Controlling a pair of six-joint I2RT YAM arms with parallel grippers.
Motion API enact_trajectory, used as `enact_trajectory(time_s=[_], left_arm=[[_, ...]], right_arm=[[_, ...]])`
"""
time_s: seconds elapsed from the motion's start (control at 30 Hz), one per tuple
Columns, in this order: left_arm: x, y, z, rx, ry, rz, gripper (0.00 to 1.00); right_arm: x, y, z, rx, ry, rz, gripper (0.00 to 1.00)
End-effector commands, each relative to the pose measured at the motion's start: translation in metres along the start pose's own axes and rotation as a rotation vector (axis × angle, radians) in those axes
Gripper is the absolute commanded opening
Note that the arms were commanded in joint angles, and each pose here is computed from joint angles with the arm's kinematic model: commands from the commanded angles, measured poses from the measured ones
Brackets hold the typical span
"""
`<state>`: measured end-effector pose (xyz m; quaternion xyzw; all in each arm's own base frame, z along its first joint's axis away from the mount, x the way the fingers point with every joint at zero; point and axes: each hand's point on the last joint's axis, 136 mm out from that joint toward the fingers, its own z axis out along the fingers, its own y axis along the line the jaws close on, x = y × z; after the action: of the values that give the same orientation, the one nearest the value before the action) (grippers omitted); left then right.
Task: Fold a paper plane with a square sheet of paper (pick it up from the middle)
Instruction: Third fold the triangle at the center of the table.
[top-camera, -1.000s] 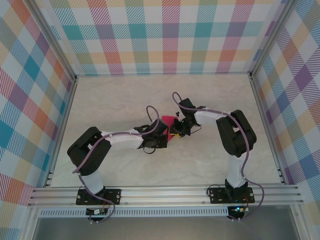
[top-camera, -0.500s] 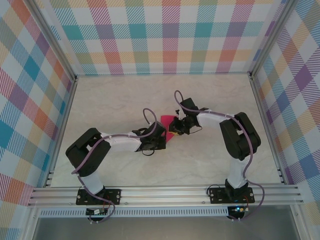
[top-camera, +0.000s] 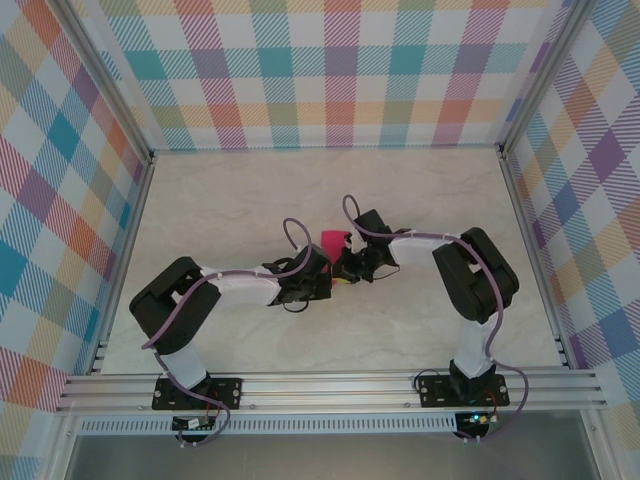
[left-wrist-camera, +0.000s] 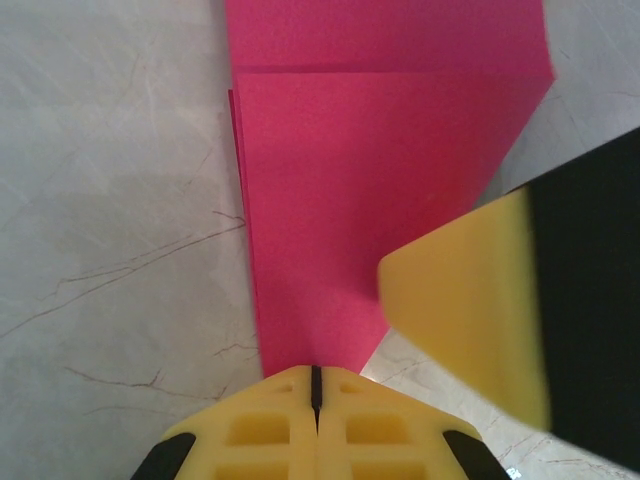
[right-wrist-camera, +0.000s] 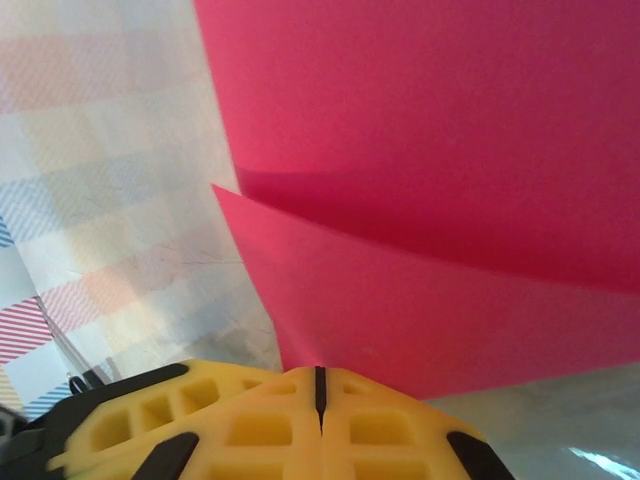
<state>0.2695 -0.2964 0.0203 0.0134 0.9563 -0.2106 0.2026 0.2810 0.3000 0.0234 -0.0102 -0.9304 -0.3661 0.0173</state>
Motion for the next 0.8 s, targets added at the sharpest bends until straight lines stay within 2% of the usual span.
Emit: enact_trajectory(time_s=[0.0, 0.17, 0.33, 0.77], left_arm=[[0.036, 0.027, 0.005, -0.088, 0.108, 0.004, 0.00], [0.035, 0.031, 0.002, -0.104, 0.104, 0.004, 0.00], [0.043, 0.038, 0.002, -0.130, 0.139, 0.023, 0.00], [0.063, 0.054, 0.006, -0.171, 0.208, 0.044, 0.00]], right_arm=[[0.001, 0.001, 0.009, -0.011, 0.033, 0.005, 0.02], [0.001, -0.013, 0.015, 0.045, 0.034, 0.017, 0.02], [-0.014, -0.022, 0.007, 0.105, -0.019, -0.009, 0.02], [-0.051, -0.043, -0.011, 0.115, -0.125, -0.012, 0.03]])
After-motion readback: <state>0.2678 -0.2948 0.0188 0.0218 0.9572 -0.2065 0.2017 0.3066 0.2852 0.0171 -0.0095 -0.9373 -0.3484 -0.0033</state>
